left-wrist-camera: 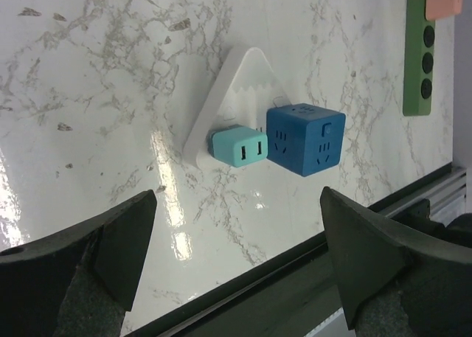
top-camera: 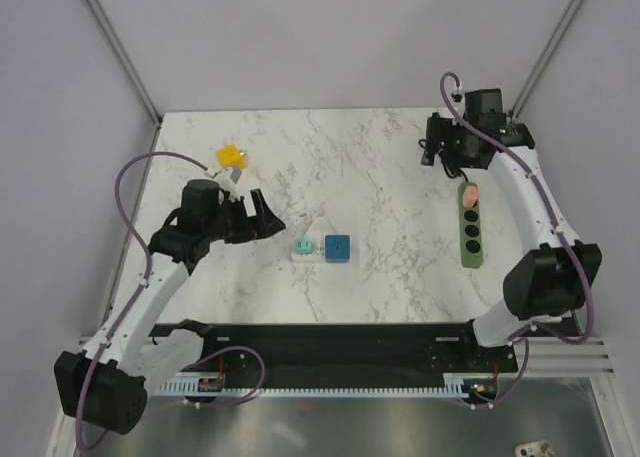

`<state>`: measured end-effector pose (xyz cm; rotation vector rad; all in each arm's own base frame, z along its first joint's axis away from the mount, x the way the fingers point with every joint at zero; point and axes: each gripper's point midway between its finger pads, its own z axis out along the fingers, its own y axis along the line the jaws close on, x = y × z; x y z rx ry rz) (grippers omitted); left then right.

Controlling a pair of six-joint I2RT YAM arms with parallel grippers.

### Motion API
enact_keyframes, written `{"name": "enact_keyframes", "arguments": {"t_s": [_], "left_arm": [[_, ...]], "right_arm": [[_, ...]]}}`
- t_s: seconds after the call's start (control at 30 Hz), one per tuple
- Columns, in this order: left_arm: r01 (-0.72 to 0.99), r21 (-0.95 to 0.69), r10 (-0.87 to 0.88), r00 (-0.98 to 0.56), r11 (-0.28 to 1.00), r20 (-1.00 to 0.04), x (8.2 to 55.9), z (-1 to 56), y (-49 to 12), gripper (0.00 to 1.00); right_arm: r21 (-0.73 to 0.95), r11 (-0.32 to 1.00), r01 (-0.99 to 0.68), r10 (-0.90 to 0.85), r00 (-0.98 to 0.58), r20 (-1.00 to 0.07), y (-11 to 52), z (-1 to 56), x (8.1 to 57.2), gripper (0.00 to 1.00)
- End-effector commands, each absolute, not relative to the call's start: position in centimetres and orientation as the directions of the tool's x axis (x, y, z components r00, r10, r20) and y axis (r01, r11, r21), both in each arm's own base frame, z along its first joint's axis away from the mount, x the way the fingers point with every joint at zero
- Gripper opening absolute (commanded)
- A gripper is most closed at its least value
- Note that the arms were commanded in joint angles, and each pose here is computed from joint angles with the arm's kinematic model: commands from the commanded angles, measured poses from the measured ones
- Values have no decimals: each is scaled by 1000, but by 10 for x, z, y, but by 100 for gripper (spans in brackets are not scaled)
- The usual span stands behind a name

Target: Insert the plug

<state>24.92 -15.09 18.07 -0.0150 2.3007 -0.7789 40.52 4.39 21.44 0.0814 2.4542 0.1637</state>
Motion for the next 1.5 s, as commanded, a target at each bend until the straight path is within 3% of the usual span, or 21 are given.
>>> {"name": "enact_keyframes", "arguments": {"t_s": [0.0, 0.2, 0.43, 0.5, 0.6, 0.73, 1.03, 1.23, 1.47], "left_arm": [[87, -527, -334, -683, 846, -650, 280, 209, -139, 99], [-166, -330, -366, -541, 929, -757, 338, 225, -81, 100], [-304, -222, -366, -592, 926, -718, 400, 194, -43, 100], [-270, -235, -357, -645, 934, -676, 418, 175, -44, 100], [-152, -281, -304, -699, 947, -647, 451, 160, -44, 89], [-73, -345, -284, -734, 936, -617, 481, 148, -35, 88], [-149, -287, -291, -781, 946, -553, 521, 95, -1, 93], [-59, -255, -206, -772, 965, -601, 542, 100, 0, 100], [-40, -53, -65, -773, 998, -631, 546, 96, 33, 100]], "right_arm": [[265, 963, -41, 162, -698, -697, 74, 249, 386, 98], [451, 851, -268, 244, -559, -792, 122, 302, 332, 98], [491, 801, -342, 322, -445, -836, 127, 328, 303, 98], [487, 809, -329, 327, -437, -838, 125, 326, 306, 98], [495, 802, -335, 328, -447, -832, 127, 325, 306, 98], [506, 784, -360, 333, -444, -832, 132, 326, 305, 98], [505, 771, -389, 311, -463, -830, 144, 318, 307, 98], [499, 768, -403, 302, -459, -836, 147, 319, 305, 98], [498, 770, -398, 297, -468, -832, 147, 313, 305, 98]]}}
